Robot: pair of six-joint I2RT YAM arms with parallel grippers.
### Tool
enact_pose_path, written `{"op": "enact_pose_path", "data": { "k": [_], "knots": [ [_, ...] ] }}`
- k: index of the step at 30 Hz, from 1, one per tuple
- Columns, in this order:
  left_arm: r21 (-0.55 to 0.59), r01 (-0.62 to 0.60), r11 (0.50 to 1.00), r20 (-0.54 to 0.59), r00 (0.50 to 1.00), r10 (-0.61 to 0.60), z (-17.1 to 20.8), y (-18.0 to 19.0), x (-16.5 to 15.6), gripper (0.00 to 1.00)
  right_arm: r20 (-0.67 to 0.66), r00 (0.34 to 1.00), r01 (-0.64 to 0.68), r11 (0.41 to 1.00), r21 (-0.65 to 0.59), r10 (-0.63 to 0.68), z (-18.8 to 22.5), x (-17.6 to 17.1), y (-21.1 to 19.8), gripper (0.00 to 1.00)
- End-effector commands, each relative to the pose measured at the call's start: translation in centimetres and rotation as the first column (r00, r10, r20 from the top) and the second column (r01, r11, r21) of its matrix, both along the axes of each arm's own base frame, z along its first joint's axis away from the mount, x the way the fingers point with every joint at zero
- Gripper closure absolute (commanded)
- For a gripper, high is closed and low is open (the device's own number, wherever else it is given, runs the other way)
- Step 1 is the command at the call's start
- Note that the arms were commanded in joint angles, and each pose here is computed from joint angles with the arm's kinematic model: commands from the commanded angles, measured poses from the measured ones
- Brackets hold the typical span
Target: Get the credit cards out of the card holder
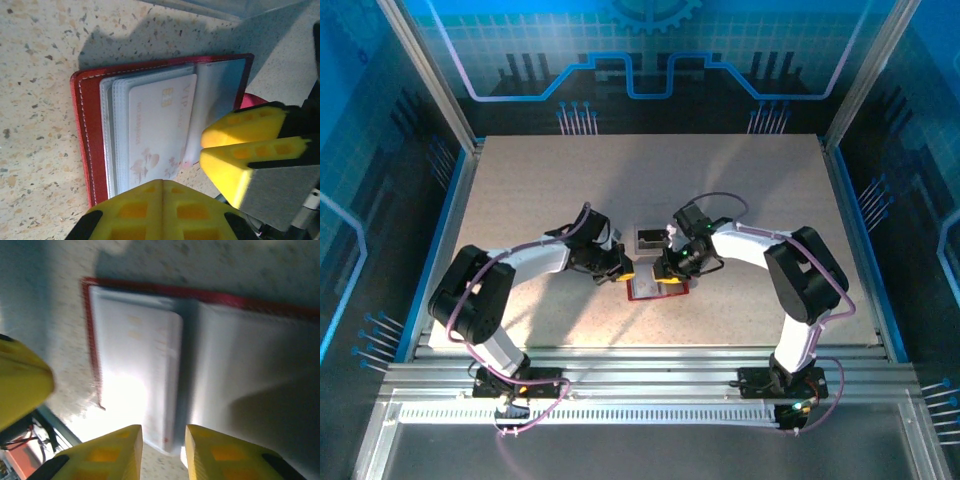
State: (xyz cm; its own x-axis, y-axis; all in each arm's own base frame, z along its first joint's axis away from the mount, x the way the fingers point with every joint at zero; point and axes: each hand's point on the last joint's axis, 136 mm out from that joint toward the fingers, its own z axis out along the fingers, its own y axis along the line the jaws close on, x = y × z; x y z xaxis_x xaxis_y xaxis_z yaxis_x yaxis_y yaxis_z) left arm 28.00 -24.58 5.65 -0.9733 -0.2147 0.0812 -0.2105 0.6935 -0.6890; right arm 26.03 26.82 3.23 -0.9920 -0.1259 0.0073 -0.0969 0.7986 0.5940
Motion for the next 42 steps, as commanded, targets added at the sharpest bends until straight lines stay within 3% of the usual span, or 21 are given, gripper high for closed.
{"op": "enact_pose_path", "data": {
  "k": [1,9,20,30,42],
  "knots": [
    [-0.025,0.037,0.999,-0.004,0.999,-0.037,0.4,-1.3,0.2,1.0,-0.03,0.999,0.02,0.999,-0.035,-0.021,-1.5,-1.0,-0.8,0.72],
    [-0.013,0.074,0.997,-0.015,0.997,-0.074,-0.1,-2.5,-0.2,1.0,-0.045,0.998,0.051,0.999,-0.012,-0.052,-1.7,-2.2,-0.5,0.73],
    [0.011,0.096,0.995,-0.057,0.994,-0.095,-1.5,-3.5,-0.9,1.0,0.029,0.997,0.061,0.991,0.115,-0.065,3.0,0.0,0.4,0.73],
    [0.09,0.112,0.99,-0.091,0.99,-0.103,-3.3,-2.5,-1.6,1.0,0.002,0.999,0.045,0.986,0.163,-0.046,2.8,1.0,1.4,0.73],
    [0.094,0.114,0.989,-0.094,0.99,-0.105,-3.4,-2.4,-1.8,1.0,-0.019,0.999,0.041,0.988,0.15,-0.038,1.4,1.5,1.8,0.73]
  ]
}}
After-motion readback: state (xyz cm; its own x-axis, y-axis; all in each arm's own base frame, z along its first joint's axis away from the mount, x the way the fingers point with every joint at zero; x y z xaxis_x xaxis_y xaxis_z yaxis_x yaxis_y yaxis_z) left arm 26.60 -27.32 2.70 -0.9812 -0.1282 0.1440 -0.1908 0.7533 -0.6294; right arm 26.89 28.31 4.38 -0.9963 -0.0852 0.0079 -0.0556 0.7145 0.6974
